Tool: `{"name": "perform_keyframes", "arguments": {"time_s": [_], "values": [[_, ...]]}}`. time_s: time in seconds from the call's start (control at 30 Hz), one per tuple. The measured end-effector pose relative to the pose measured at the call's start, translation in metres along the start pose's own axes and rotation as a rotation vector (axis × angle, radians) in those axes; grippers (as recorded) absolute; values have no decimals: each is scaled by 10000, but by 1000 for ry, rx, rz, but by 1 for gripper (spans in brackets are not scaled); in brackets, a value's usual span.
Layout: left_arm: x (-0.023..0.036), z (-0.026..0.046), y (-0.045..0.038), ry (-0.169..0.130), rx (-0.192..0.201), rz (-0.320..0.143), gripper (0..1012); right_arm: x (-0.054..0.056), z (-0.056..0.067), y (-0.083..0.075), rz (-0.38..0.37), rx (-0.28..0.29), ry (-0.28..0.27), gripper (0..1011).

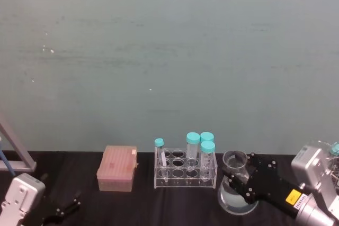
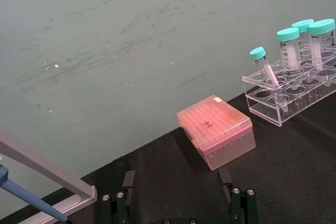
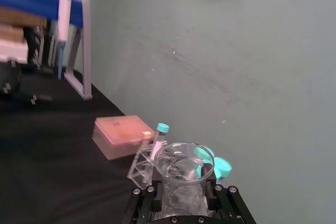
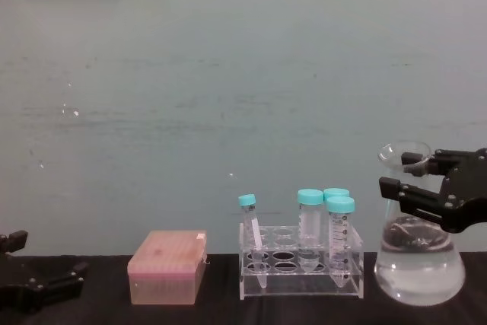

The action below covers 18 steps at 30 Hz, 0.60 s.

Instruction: Pick up the beaker with the right gripper, shake it three times, and then put it down.

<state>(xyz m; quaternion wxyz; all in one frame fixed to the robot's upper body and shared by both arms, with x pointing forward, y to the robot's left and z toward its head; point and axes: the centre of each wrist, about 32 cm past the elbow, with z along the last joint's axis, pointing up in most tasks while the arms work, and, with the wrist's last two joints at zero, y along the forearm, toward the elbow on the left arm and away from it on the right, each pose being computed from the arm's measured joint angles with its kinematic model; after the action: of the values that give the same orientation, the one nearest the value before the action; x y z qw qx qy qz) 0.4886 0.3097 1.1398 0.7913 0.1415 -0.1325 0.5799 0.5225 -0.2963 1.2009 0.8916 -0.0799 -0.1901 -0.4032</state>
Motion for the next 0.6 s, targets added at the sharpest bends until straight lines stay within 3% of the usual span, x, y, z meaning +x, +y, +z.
{"name": "perform_keyframes", "arguments": {"time_s": [0.03, 0.1, 0.27, 0.47, 0.6], "values": [[0, 0, 0, 0, 0, 0, 1000, 0, 0, 0, 0, 0, 0, 452], [0, 0, 0, 0, 0, 0, 1000, -9, -19, -3, 0, 2, 98, 452], [0, 0, 0, 0, 0, 0, 1000, -16, -40, -9, -4, -1, 193, 452], [0, 0, 0, 0, 0, 0, 1000, -31, -58, -9, -3, -7, 246, 452], [0, 0, 0, 0, 0, 0, 1000, -38, -66, -15, -1, -9, 254, 452]]}}
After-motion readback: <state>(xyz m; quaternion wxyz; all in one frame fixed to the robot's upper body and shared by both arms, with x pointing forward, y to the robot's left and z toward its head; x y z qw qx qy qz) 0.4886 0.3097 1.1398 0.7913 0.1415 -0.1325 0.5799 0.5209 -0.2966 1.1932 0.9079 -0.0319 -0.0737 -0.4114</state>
